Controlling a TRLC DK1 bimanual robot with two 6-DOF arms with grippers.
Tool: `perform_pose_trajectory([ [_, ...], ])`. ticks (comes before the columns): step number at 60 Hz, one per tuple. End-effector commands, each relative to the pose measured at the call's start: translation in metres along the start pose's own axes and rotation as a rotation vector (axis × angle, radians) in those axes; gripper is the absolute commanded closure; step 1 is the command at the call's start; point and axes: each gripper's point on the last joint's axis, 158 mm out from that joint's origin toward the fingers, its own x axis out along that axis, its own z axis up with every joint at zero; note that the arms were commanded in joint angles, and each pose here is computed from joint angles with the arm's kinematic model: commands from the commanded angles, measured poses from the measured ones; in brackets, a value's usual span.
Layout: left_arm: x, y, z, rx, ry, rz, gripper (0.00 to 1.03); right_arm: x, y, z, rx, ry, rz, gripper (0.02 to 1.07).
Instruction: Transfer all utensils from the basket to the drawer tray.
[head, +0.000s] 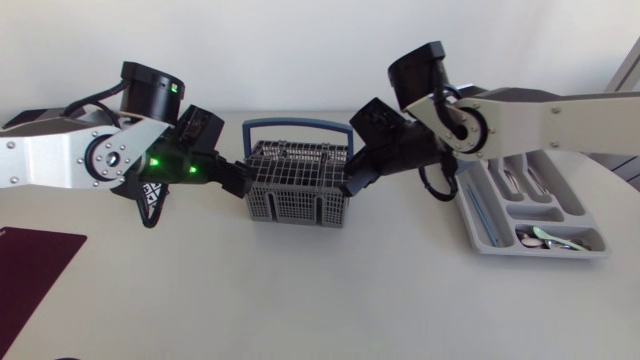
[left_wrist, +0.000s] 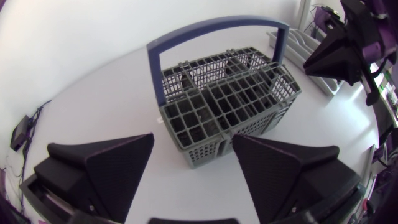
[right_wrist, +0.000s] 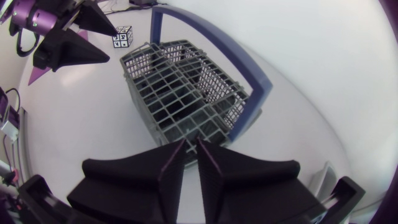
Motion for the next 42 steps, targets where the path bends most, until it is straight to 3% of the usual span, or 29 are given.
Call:
perform_pose_trajectory([
  [1,0.015,-0.002,-0.017,0.006,0.045,-0.019,0.16,0.021,0.007,-0.003,0.035,0.025,0.023,0.97],
  [15,0.036,-0.01,-0.034,0.0,0.099,-0.066,0.16,0.053,-0.005,-0.025,0.058,0.091,0.018,0.97],
  [31,0.031,-0.024,-0.044,0.02,0.116,-0.1,0.17,0.046,-0.027,-0.036,0.079,0.104,-0.015,0.97],
  [42,0.021,-0.024,-0.036,0.026,0.089,-0.096,0.17,0.039,-0.018,-0.04,0.076,0.101,0.009,0.97],
])
